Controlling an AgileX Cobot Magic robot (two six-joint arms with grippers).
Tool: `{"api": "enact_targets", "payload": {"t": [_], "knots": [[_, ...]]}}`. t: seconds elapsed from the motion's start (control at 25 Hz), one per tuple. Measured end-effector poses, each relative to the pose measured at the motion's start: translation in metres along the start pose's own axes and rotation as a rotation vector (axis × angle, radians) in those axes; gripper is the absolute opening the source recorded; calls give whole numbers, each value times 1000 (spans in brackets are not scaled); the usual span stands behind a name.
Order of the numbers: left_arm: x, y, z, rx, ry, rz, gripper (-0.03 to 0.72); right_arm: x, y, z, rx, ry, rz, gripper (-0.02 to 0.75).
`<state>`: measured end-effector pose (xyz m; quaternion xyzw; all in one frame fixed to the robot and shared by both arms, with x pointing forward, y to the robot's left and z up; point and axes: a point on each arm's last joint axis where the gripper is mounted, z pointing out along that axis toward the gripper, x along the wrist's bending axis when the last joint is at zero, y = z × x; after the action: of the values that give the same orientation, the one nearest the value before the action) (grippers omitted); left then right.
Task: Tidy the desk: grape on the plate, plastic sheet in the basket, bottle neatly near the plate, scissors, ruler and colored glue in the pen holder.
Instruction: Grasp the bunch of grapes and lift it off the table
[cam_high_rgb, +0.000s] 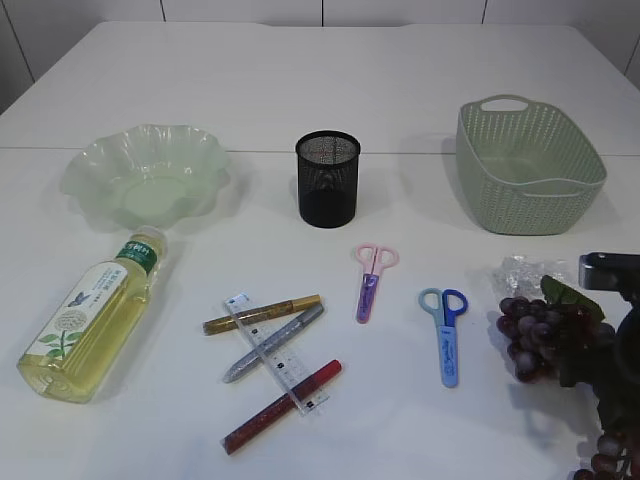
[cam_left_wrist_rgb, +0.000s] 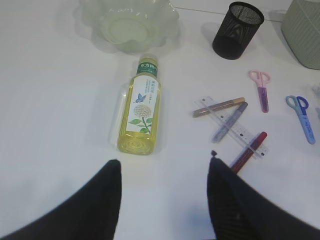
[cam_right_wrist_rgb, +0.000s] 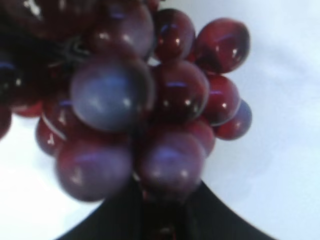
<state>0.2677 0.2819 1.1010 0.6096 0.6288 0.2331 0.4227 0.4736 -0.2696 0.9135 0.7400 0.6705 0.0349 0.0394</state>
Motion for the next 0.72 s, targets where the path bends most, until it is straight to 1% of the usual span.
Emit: {"api": "enact_targets", "payload": {"t": [0.4,0.72], "knots": [[0,0,0,0,-4,-2,405,-3,-10,-54,-162,43,-5,105],[-1,0,0,1,-16,-9,405,-3,-27,-82,-196,104,-26,104]]}}
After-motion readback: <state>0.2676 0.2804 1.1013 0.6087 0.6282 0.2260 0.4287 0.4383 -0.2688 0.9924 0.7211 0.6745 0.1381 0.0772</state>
